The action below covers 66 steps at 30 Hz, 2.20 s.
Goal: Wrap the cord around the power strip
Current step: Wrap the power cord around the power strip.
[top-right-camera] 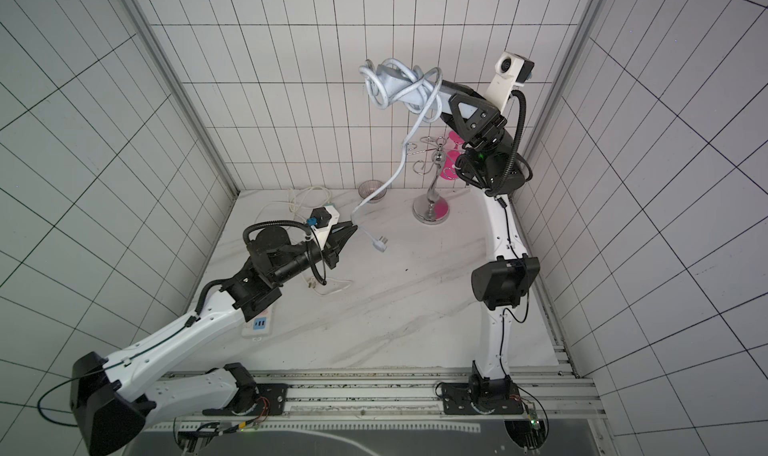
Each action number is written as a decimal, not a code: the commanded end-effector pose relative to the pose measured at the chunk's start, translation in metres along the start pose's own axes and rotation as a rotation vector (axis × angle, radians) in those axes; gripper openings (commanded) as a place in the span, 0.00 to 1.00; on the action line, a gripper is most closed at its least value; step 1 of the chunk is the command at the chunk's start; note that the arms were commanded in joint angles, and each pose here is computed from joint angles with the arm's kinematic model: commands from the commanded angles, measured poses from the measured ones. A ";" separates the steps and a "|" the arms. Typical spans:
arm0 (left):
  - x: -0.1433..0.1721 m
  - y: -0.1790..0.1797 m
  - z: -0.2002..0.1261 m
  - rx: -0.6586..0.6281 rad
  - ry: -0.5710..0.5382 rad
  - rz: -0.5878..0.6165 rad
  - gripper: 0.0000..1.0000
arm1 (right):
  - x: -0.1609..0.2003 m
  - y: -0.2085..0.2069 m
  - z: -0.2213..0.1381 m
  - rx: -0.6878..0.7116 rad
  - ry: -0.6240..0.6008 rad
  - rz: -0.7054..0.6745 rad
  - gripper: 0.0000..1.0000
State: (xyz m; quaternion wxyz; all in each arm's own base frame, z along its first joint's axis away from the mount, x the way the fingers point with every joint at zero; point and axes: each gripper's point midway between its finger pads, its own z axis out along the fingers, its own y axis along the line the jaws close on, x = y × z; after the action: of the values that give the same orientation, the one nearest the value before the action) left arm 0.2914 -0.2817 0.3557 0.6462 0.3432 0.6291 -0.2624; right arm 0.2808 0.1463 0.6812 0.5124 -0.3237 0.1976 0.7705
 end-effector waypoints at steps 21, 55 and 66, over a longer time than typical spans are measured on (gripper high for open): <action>-0.006 -0.091 0.009 0.463 -0.185 -0.081 0.48 | -0.014 0.095 0.010 -0.237 -0.002 -0.111 0.00; 0.011 -0.148 0.045 0.633 -0.232 -0.114 0.59 | -0.012 0.096 0.005 -0.258 -0.006 -0.110 0.00; 0.005 -0.187 0.057 0.721 -0.230 -0.079 0.54 | -0.011 0.098 0.005 -0.269 -0.003 -0.111 0.00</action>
State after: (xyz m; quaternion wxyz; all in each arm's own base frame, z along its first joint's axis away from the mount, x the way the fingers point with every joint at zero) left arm 0.1888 -0.4329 0.3204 0.5361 0.4788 0.4514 -0.5289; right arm 0.2692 0.1201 0.6969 0.5237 -0.3072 0.1722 0.7757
